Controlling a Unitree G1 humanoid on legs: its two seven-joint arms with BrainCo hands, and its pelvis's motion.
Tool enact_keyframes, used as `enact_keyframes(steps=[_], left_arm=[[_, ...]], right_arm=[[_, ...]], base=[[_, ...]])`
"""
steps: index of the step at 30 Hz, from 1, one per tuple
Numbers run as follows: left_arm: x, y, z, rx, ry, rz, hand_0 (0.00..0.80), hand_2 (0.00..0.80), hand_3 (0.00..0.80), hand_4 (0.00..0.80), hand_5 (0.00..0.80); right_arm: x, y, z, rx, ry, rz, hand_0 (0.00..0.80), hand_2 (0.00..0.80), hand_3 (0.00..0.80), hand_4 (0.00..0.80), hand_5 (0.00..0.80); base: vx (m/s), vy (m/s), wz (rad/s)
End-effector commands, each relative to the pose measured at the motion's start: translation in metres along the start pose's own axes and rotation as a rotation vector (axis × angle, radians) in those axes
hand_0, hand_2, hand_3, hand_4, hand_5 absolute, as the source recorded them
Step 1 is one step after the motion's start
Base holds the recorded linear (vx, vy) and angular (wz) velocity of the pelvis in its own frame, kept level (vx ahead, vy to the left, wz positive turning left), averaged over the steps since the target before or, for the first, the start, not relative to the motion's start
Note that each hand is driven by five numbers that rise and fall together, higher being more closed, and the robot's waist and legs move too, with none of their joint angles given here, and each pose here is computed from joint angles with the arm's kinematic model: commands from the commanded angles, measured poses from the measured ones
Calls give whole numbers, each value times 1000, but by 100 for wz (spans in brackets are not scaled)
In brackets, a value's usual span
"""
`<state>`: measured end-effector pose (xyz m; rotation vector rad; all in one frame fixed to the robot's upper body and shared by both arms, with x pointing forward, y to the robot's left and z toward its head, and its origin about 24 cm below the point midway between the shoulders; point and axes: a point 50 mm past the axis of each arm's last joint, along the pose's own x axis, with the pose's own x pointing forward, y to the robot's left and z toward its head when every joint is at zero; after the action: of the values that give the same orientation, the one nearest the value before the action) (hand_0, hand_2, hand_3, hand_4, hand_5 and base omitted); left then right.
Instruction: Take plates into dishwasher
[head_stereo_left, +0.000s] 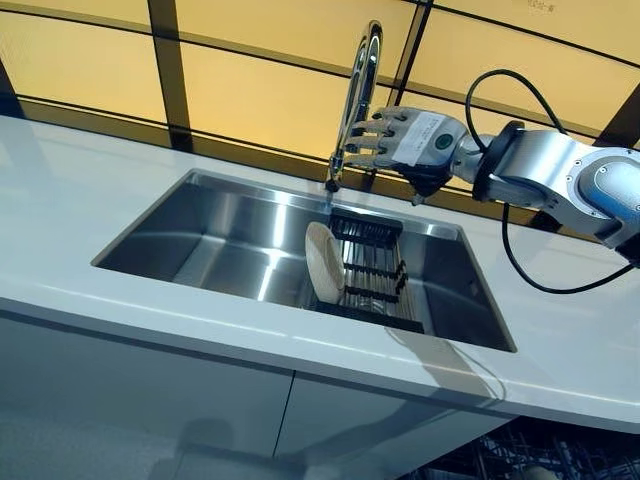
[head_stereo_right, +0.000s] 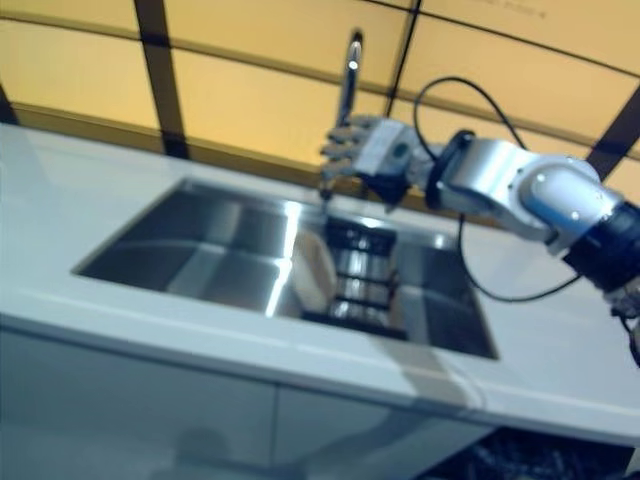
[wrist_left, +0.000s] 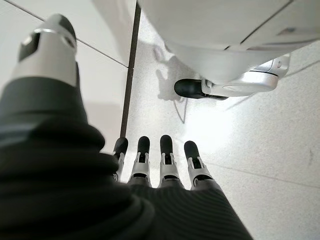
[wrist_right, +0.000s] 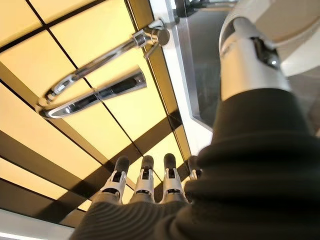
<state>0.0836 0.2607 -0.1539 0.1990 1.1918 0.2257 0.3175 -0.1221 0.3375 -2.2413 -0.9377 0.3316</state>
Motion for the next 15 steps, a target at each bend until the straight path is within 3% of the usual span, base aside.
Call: enact_keyframes(steps=[1,15], left_arm=[[1,11,13,2,-48,28,0,0,0,0,0],[1,16,14,-18,-60,32,0,0,0,0,0]], right_arm=[[-3,-24,-21,-57,64,-18,0,0,0,0,0],[10,-35,-3,-36,-24,-5,0,0,0,0,0]], base=[[-8,8,9],[-13,11,10]])
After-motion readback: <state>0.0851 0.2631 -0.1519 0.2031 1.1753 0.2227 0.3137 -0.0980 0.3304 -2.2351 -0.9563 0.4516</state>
